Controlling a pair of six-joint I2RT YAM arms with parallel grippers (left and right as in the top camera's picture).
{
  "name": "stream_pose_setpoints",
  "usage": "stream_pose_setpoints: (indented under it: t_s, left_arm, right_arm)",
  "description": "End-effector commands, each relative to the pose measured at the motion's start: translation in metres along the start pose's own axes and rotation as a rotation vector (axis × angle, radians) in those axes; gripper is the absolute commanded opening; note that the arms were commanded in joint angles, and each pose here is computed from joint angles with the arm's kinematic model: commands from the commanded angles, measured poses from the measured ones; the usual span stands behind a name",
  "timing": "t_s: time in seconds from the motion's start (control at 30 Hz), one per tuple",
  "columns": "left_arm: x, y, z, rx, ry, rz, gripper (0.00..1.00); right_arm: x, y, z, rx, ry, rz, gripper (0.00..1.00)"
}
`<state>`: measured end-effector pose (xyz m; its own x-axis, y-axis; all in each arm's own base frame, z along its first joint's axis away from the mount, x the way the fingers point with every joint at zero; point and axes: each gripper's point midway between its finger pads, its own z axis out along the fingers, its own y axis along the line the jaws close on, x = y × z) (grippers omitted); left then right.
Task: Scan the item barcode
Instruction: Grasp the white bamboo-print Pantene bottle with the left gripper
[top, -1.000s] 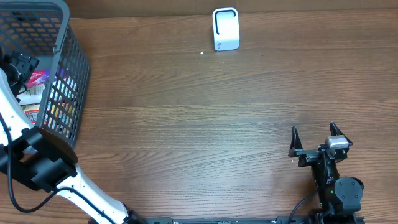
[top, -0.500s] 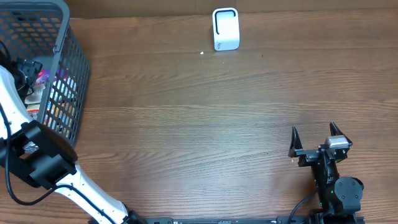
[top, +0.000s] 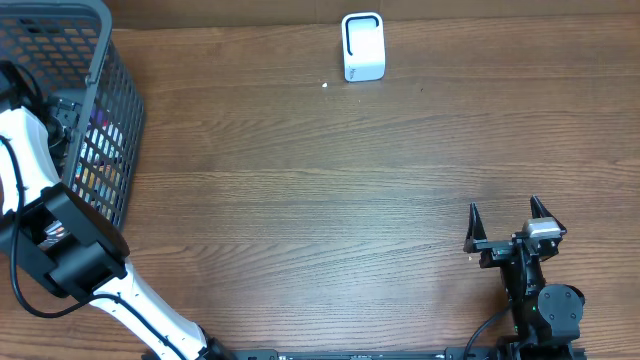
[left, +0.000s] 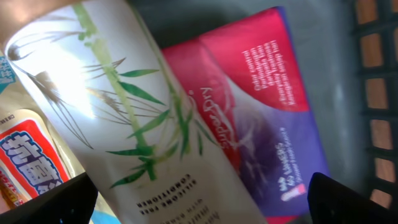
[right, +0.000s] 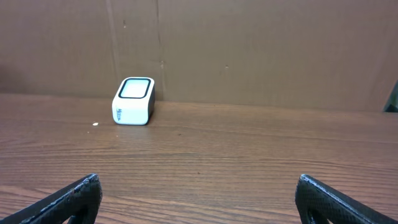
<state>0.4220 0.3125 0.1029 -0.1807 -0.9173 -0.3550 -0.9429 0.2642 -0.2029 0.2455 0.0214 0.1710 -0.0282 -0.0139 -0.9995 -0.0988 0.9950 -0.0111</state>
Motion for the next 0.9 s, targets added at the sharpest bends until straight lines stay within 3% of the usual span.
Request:
stream_pose_setpoints:
  t_s: [0.0, 0.13, 0.33, 0.53, 0.63, 0.67, 0.87]
  left_arm:
    - [0.002, 0.013, 0.01, -0.064, -0.02, -0.016, 1.0]
    - [0.004, 0.02, 0.015, -0.095, -0.025, -0.012, 1.0]
    - [0.006, 0.037, 0.02, -0.174, -0.041, 0.033, 0.86]
    - [0.006, 0.04, 0.021, -0.186, -0.041, 0.049, 0.57]
    - [0.006, 0.04, 0.021, -0.186, -0.041, 0.049, 0.33]
    - [0.006, 0.04, 0.021, -0.185, -0.042, 0.049, 0.3]
    - [0.006, 0.04, 0.017, -0.185, -0.041, 0.06, 0.3]
  right_arm:
    - [0.001, 0.001, 0.0, -0.002, -0.006, 0.003, 1.0]
    - [0.001, 0.001, 0.0, -0.002, -0.006, 0.003, 1.0]
    - [0.001, 0.001, 0.0, -0.002, -0.006, 0.003, 1.0]
    - [0.001, 0.001, 0.0, -0.002, -0.006, 0.003, 1.0]
    - [0.001, 0.001, 0.0, -0.002, -0.006, 0.003, 1.0]
    - [0.001, 0.001, 0.0, -0.002, -0.006, 0.003, 1.0]
    - [0.001, 0.001, 0.0, -0.002, -0.006, 0.003, 1.0]
